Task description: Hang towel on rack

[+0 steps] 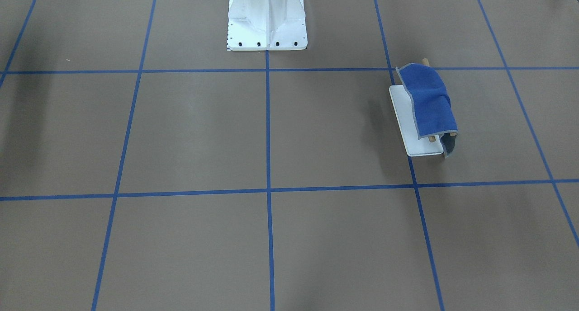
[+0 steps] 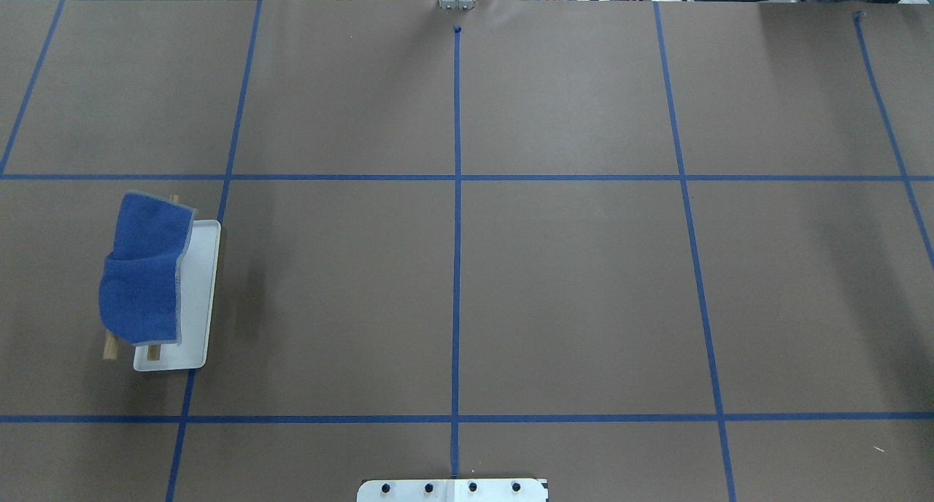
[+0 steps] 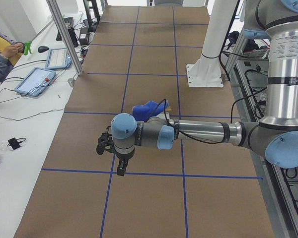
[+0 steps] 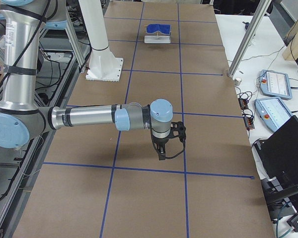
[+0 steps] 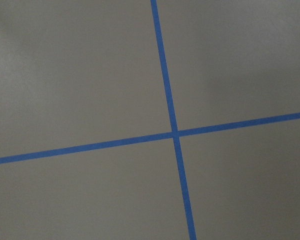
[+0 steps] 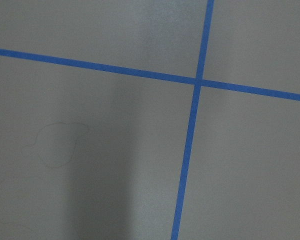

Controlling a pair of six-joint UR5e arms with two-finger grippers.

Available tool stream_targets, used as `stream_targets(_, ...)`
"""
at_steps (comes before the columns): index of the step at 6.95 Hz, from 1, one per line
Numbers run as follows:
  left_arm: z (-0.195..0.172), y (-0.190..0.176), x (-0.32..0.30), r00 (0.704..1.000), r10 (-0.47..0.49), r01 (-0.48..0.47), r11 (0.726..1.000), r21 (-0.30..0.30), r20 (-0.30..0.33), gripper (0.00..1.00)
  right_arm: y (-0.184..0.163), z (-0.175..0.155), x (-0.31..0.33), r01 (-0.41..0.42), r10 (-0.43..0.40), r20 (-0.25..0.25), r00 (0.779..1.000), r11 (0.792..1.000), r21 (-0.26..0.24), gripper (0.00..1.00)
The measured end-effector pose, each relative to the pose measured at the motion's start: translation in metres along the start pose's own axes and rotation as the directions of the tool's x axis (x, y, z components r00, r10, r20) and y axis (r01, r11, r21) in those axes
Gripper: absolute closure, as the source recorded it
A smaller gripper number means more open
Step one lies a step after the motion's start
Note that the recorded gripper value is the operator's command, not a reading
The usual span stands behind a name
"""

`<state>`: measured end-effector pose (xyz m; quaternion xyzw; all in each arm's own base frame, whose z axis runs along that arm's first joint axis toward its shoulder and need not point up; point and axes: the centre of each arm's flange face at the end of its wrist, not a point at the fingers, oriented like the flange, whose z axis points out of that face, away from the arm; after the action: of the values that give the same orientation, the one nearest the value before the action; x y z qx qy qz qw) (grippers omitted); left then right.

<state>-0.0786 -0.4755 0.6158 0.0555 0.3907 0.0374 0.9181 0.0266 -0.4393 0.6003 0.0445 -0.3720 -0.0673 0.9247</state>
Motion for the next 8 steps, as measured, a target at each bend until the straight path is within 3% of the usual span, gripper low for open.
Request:
stream_targets(2, -0.003, 0.009, 0.006, 0.999, -0.032, 0.032, 0.999, -0.040, -0.012, 0.02, -0.007, 0.006, -0.009, 0.024, -0.024, 0.006, 1.000, 0.999, -0.030, 0.00)
stream_targets(8, -0.014, 0.010, 0.019, 1.000, 0.007, -0.006, 1.000, 0.019, -0.009, 0.02, -0.041, -0.024, -0.034, 0.019, -0.018, 0.038, 0.999, 1.000, -0.022, 0.00)
